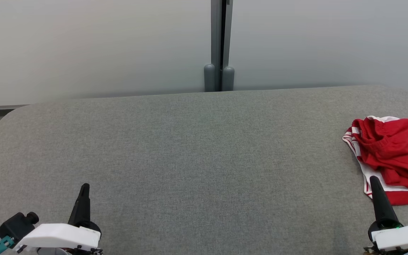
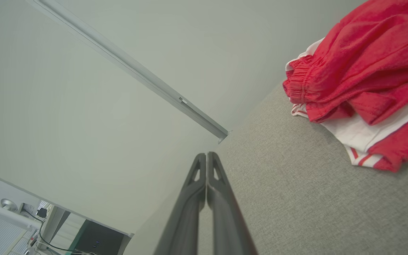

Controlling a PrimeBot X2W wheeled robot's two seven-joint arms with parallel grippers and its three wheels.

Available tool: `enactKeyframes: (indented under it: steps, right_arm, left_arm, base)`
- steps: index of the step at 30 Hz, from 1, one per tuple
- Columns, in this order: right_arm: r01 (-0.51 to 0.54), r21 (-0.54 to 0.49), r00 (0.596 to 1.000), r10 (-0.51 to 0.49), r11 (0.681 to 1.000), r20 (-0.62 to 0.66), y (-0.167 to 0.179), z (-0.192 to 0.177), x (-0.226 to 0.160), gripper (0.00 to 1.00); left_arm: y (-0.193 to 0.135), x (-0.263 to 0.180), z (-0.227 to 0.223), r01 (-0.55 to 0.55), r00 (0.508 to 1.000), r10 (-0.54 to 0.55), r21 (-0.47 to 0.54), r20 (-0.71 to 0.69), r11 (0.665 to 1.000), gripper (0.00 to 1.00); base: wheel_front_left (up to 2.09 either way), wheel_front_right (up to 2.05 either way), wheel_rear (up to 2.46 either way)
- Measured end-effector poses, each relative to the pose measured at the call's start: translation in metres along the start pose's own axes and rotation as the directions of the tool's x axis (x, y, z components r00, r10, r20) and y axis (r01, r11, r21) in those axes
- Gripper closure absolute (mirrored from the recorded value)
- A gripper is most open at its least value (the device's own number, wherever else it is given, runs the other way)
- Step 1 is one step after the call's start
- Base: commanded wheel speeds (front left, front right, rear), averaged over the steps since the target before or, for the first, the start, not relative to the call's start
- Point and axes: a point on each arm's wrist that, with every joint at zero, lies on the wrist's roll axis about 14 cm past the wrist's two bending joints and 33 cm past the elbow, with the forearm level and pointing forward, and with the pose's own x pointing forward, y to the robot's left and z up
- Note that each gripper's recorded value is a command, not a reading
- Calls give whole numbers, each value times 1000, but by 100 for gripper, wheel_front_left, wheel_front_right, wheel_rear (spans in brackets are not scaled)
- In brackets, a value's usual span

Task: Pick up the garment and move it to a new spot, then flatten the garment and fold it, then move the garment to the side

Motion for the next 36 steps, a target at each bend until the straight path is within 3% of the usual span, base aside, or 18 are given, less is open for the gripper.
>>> enactKeyframes:
  steps: [18, 36]
  right_arm:
    - [2, 202, 1000, -7, 979, 23, -2, 4, 8, 100]
    - [0, 372, 999, -19, 928, 48, -6, 9, 15, 100]
  left_arm:
    - [-4, 7, 4, 19, 1000, -20, -201, -3, 979, 100]
    - [-11, 14, 9, 58, 998, -58, -376, 11, 925, 100]
  base:
    - [0, 0, 0]
    - [0, 0, 0]
